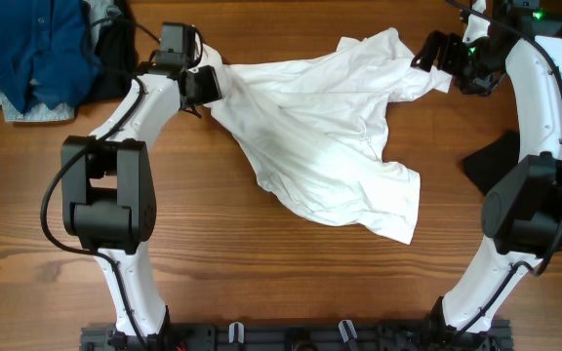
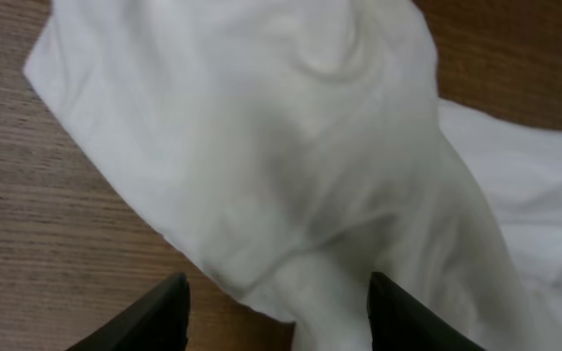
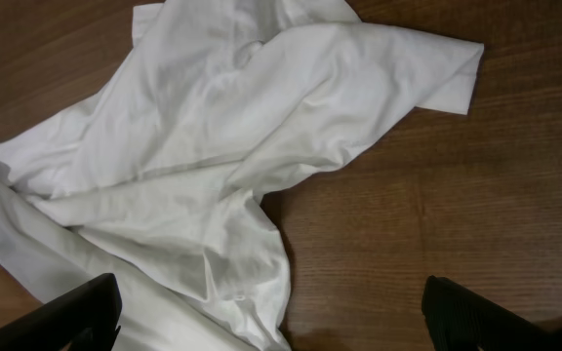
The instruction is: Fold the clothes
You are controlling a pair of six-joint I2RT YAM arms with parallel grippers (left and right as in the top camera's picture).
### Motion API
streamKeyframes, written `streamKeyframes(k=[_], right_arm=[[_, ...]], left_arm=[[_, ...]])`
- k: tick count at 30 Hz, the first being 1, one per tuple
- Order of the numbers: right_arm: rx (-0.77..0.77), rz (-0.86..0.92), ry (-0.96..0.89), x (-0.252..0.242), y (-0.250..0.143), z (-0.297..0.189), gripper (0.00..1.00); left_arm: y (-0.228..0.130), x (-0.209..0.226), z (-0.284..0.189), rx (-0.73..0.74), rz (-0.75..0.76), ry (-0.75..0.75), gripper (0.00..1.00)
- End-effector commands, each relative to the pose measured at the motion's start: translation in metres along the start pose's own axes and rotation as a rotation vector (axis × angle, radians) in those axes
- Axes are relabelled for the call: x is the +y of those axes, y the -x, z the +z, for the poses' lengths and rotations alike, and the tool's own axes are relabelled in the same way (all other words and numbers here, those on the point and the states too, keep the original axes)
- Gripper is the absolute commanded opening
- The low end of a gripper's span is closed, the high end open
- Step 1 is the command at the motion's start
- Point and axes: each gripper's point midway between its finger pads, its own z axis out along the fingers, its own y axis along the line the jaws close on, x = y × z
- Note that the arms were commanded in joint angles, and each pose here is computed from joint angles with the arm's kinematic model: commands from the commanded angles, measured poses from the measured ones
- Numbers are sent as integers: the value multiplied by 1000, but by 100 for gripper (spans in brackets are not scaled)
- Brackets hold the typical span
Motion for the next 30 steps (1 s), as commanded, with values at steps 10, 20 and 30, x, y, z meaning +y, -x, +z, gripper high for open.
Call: streamKeyframes(k=[10,20,30], right_arm=[[-12,-31,-17,1,3,-1,99],[-15,-32,-17,1,4,-1,100],[-11,-31,-20,0,3,-1,100]], left_arm=[[-8,12,28,19,-41,30,46],[7,7,27,-38,-39,9,4],[59,-36,-24,-177,5,-68,4]])
